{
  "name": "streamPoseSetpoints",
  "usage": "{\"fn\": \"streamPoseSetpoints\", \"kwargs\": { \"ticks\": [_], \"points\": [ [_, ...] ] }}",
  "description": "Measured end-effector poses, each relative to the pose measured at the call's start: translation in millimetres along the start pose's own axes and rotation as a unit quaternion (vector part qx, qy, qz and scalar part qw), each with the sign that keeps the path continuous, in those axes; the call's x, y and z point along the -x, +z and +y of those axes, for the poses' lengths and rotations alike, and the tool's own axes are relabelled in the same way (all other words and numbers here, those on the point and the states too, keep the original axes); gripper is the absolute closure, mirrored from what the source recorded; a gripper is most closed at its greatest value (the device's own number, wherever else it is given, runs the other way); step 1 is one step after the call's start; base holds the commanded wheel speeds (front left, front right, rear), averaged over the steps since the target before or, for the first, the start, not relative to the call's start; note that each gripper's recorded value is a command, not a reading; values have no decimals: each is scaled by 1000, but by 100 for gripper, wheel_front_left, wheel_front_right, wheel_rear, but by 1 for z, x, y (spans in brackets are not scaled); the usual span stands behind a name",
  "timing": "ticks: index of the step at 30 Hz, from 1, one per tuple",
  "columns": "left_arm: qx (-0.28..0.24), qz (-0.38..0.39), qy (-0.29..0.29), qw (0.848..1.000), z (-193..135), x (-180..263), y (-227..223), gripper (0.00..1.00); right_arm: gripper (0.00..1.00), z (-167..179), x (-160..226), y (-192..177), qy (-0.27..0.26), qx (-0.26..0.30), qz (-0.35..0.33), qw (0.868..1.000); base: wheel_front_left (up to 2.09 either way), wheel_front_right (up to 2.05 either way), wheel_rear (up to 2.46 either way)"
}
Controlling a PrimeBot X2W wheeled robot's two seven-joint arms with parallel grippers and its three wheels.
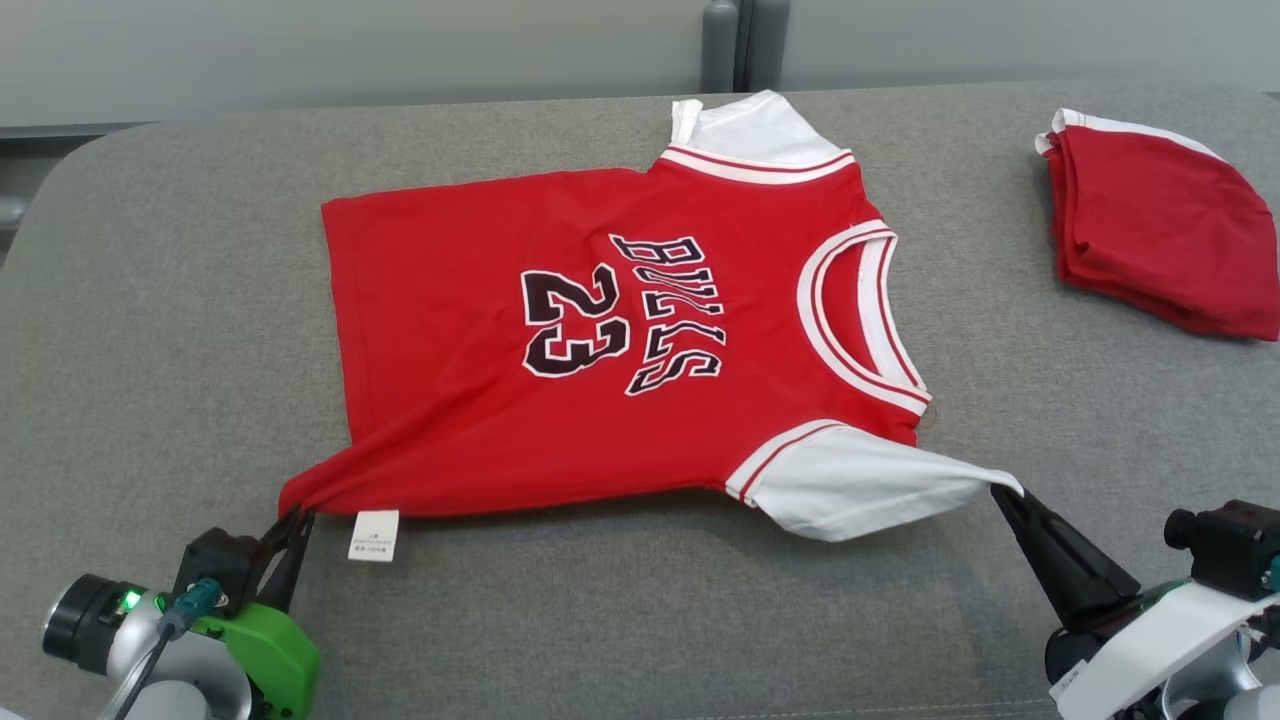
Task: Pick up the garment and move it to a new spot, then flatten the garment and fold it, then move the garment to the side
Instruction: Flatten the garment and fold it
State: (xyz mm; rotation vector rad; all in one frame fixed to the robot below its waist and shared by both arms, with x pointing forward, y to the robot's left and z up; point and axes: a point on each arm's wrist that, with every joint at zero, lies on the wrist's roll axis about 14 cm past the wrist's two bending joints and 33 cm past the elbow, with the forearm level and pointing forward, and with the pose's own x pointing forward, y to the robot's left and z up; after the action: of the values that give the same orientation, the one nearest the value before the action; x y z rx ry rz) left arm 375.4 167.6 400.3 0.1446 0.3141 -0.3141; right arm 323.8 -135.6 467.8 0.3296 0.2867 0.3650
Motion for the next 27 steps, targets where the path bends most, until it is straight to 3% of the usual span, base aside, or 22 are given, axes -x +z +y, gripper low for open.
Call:
{"fn": "streamPoseSetpoints", "kwargs": {
  "ticks": [10,20,27],
  "points": [
    [-23,65,-45,997,-18,19,-31,100,100,-13,27,-9,-27,-19,37,999,0,0,0],
    [0,86,-54,995,-20,29,-31,100,100,-6,41,-3,-24,-55,54,997,0,0,0],
    [36,103,-96,989,-44,25,-22,100,100,-12,35,-12,-24,-58,96,993,0,0,0]
  ]
}}
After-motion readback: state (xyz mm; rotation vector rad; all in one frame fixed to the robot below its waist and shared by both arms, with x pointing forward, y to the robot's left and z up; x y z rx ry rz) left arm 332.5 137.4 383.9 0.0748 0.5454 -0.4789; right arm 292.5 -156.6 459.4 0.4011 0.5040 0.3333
